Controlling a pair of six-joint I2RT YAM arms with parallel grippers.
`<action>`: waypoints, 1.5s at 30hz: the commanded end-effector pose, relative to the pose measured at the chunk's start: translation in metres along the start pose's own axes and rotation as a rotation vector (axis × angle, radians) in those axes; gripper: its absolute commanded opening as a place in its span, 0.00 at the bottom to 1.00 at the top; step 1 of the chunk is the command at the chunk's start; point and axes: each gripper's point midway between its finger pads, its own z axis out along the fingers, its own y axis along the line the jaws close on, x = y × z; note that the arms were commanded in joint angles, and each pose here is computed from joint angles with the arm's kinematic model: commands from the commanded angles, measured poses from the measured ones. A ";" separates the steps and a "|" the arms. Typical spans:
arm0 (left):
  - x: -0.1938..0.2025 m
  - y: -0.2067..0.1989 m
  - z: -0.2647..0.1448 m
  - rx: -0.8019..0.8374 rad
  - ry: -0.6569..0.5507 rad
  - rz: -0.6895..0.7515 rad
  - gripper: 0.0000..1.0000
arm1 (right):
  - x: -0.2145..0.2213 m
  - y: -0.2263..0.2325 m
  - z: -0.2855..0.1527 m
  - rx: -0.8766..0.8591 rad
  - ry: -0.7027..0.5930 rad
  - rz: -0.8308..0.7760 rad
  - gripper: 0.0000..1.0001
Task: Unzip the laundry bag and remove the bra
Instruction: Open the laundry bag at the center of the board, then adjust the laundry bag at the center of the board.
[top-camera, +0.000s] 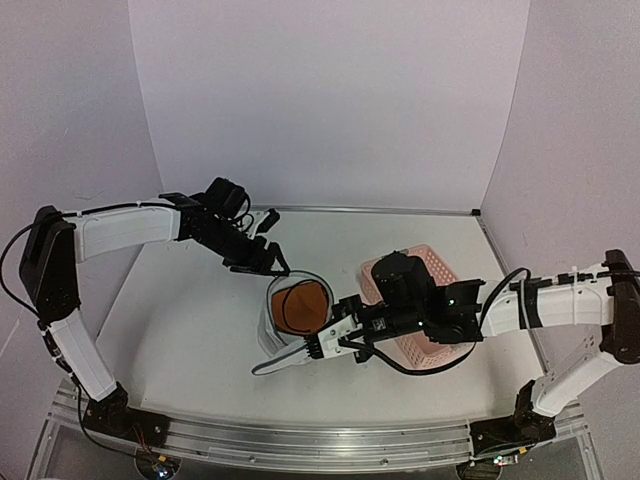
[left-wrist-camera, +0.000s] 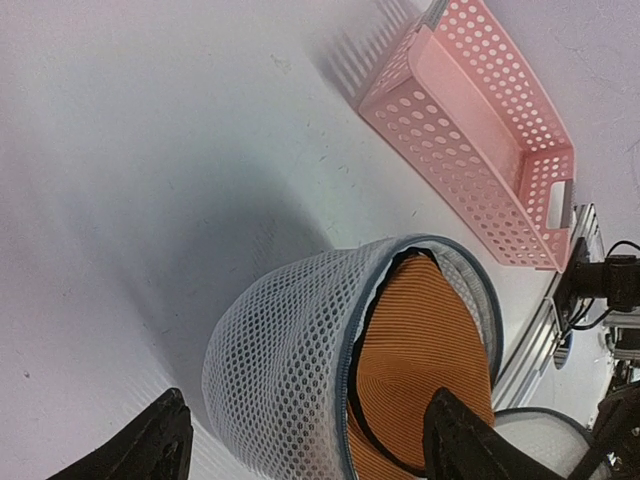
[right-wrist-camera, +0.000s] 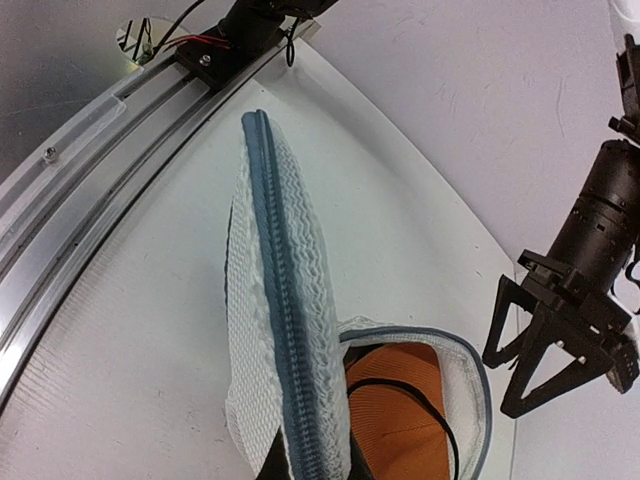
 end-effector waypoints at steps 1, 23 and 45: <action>-0.006 0.004 0.002 -0.080 0.028 0.054 0.80 | -0.022 -0.025 -0.014 0.116 -0.030 -0.077 0.00; -0.003 0.007 0.025 -0.193 0.110 0.101 0.00 | -0.019 -0.012 -0.016 0.149 0.016 -0.066 0.06; -0.035 0.071 -0.009 -0.351 -0.115 -0.190 0.00 | 0.026 0.006 -0.062 0.317 0.153 0.302 0.36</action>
